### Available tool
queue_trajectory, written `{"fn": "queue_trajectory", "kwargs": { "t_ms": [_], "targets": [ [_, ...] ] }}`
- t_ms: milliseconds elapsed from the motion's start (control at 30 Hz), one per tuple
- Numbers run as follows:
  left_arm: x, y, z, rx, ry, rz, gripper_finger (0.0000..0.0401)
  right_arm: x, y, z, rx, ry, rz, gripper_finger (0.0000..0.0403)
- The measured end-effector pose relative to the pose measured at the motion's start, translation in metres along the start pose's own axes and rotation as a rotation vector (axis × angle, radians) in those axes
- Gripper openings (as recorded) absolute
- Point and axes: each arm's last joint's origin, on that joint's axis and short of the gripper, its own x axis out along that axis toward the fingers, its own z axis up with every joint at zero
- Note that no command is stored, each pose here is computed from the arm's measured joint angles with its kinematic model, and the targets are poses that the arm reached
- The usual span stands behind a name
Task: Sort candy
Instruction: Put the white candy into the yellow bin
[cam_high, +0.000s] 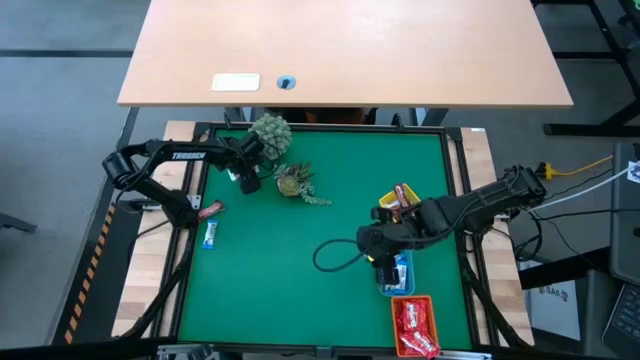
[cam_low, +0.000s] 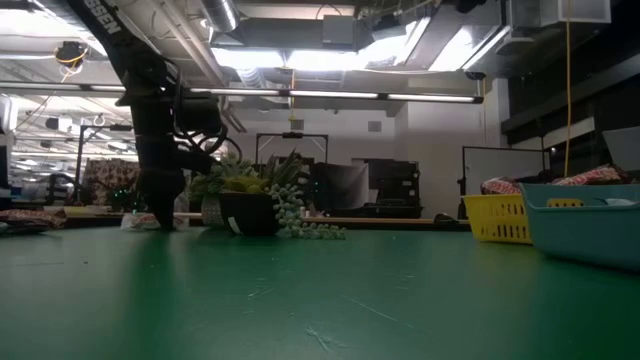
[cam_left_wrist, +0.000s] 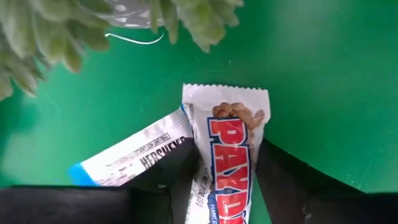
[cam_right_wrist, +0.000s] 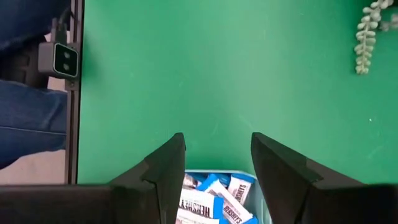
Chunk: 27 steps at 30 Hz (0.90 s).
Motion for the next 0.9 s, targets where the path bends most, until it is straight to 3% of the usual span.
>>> {"fn": "queue_trajectory", "kwargs": {
  "t_ms": [300,567,733,900],
  "targets": [
    [-0.005,-0.007,0.0,-0.117,-0.017,-0.041,0.0126,0.0,0.002,0.005,0.002,-0.053,0.021,0.0184],
    [-0.021,-0.017,0.001,-0.185,-0.086,-0.211,0.0125,0.0,0.003,0.009,0.001,-0.095,0.038,0.0184],
    [-0.027,-0.026,0.002,-0.213,-0.107,-0.376,0.0125,0.0,0.003,0.009,-0.002,-0.094,0.038,0.0184],
    [-0.034,-0.043,0.004,-0.219,-0.088,-0.667,0.0125,0.0,0.004,0.011,-0.037,-0.114,0.034,0.0184]
  ]
}}
